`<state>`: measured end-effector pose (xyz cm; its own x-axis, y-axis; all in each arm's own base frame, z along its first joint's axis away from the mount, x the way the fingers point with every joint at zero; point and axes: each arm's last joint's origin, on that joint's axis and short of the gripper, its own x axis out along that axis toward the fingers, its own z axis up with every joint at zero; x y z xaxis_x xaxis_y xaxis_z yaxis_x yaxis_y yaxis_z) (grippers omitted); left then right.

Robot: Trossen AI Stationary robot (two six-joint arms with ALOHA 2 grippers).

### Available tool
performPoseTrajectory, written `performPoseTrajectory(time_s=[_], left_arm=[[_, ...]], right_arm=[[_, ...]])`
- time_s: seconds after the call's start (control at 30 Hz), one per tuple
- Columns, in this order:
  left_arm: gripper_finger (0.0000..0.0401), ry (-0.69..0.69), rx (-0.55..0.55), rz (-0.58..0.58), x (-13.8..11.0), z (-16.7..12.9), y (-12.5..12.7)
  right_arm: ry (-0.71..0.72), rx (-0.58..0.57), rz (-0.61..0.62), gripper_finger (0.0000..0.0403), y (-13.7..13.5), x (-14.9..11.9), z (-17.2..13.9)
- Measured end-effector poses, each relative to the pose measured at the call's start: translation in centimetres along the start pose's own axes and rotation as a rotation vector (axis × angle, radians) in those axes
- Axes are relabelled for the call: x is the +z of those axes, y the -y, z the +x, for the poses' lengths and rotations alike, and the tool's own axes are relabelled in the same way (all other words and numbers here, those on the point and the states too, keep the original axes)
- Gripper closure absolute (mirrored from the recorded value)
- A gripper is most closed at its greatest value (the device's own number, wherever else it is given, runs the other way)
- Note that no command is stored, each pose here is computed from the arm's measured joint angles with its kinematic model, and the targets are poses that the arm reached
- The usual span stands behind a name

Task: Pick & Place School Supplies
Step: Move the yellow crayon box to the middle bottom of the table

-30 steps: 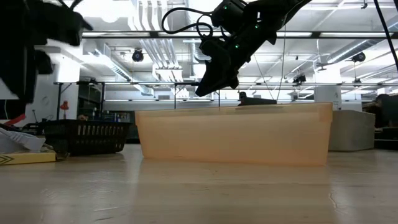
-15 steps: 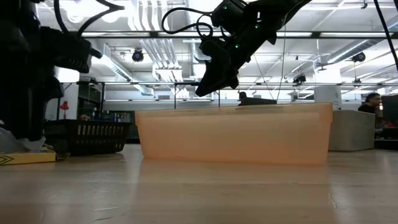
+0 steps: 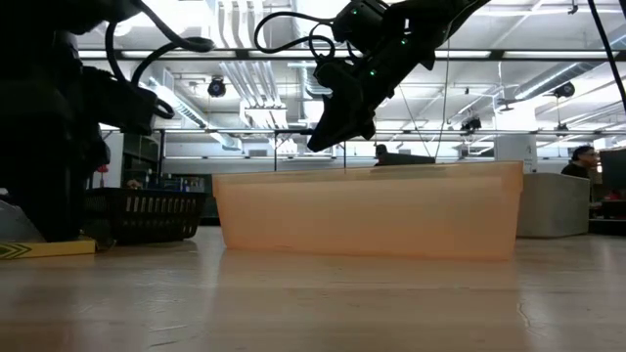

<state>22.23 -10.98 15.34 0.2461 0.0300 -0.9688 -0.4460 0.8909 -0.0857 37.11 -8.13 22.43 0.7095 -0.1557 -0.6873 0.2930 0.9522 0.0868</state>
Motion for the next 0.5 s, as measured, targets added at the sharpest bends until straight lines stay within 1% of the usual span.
performPoseTrajectory(time_s=[0.13, 0.23, 0.37, 0.5], left_arm=[[0.0220, -0.012, -0.041, -0.005, 0.1, 0.1, 0.2], [0.0220, -0.019, -0.138, -0.008, 0.4, 0.0, 0.9], [0.0220, -0.043, -0.262, 0.021, 0.5, -0.1, 1.7], [0.0220, -0.052, -0.336, 0.040, 0.7, -0.1, 2.2]], right_arm=[[0.000, 0.000, 0.000, 0.0319, 0.0, 0.0, 0.0], [0.000, 0.000, 0.000, 0.0320, 0.0, 0.0, 0.0], [0.000, 0.000, 0.000, 0.0327, 0.0, 0.0, 0.0], [0.000, 0.000, 0.000, 0.0333, 0.0, 0.0, 0.0]])
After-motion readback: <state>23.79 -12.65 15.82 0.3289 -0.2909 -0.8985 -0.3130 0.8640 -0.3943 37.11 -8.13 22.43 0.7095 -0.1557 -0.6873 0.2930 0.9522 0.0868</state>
